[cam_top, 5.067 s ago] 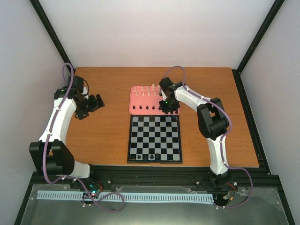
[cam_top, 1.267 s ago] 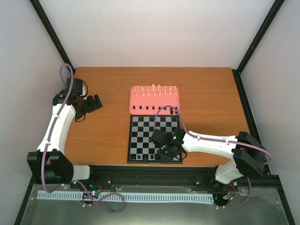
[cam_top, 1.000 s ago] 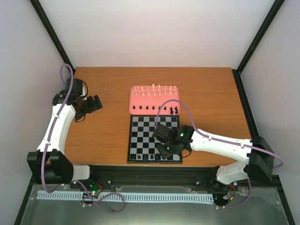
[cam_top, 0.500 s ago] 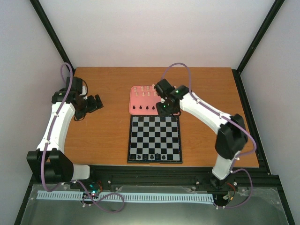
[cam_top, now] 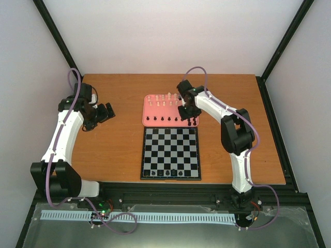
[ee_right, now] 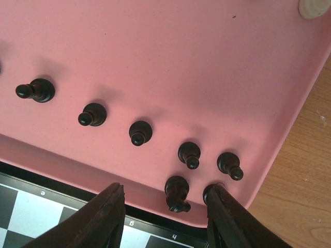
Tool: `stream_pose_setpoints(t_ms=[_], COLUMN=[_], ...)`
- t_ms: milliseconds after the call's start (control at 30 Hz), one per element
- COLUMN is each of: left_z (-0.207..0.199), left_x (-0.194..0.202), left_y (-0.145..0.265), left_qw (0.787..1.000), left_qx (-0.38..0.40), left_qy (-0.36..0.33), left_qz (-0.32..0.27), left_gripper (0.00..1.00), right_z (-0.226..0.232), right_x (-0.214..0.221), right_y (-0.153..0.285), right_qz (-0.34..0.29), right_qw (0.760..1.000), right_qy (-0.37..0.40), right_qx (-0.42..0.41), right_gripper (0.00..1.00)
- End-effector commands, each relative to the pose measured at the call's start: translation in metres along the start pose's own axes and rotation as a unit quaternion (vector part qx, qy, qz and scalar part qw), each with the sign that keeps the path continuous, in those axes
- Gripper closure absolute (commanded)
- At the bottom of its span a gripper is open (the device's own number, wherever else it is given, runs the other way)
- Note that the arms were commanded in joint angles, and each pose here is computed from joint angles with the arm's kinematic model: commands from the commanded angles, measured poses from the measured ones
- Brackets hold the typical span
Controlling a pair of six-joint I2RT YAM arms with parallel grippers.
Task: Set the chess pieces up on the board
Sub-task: Pick up the chess piece from the storage box.
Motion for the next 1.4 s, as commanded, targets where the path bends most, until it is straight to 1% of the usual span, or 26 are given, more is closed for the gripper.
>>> stream_pose_setpoints(t_ms=[0, 300, 500, 800, 900, 1000, 1100, 1167, 1267, 1300, 1367], left_z=[-0.003, -0.003, -0.005, -0.003, -0.003, -0.003, -0.002, -0.002, -0.002, -0.002, -0.002], left_x=[-0.005, -0.011, -0.014, -0.012, -0.012, -0.013, -0.012, -0.012, -0.011, -0.011, -0.012], left_y=[0.005, -0.001, -0.002, -0.007, -0.006, -0.007, -0.009, -0.009, -0.01, -0.01, -0.011], left_qw=[1.0, 1.0, 1.0, 1.0, 1.0, 1.0, 1.0, 1.0, 0.999, 0.999, 0.999], left_qx=[-0.007, -0.015, -0.015, -0.019, -0.019, -0.02, -0.021, -0.021, -0.022, -0.022, -0.021], left_qy=[0.007, 0.006, 0.004, 0.002, -0.001, -0.002, -0.005, -0.006, -0.008, -0.009, -0.01], left_qz=[0.001, 0.008, 0.009, 0.016, 0.015, 0.016, 0.019, 0.02, 0.021, 0.022, 0.023], left_gripper=[0.0, 0.0, 0.0, 0.0, 0.0, 0.0, 0.0, 0.0, 0.0, 0.0, 0.0], right_z=[-0.005, -0.009, -0.009, -0.011, -0.011, -0.011, -0.012, -0.014, -0.014, -0.014, -0.013], right_x=[-0.002, 0.015, 0.013, 0.019, 0.02, 0.02, 0.021, 0.022, 0.022, 0.021, 0.02], right_y=[-0.005, -0.022, -0.031, -0.041, -0.043, -0.044, -0.046, -0.046, -0.046, -0.045, -0.041], right_qz=[0.001, 0.024, 0.027, 0.04, 0.042, 0.043, 0.047, 0.049, 0.049, 0.046, 0.041], right_qw=[1.0, 1.0, 1.0, 0.999, 0.999, 0.999, 0.999, 0.999, 0.999, 0.999, 0.999], right_qy=[0.015, 0.014, 0.013, 0.01, 0.008, 0.003, 0.002, 0.002, 0.001, 0.001, 0.001], right_qx=[-0.007, -0.006, -0.002, 0.005, 0.004, 0.005, 0.011, 0.017, 0.018, 0.017, 0.012], right_gripper=[0.56, 0.57, 0.57, 0.6, 0.64, 0.71, 0.76, 0.81, 0.93, 0.95, 0.96])
Point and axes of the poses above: each gripper's point midway between its finger pads, its own y axis back along the fingers, its own z axis along the line the jaws close on, x = y × z, the point moved 7 cm from there along y, back along the fingers, and after that the axes turned 7 degrees about -y, right-handed, at the moved point
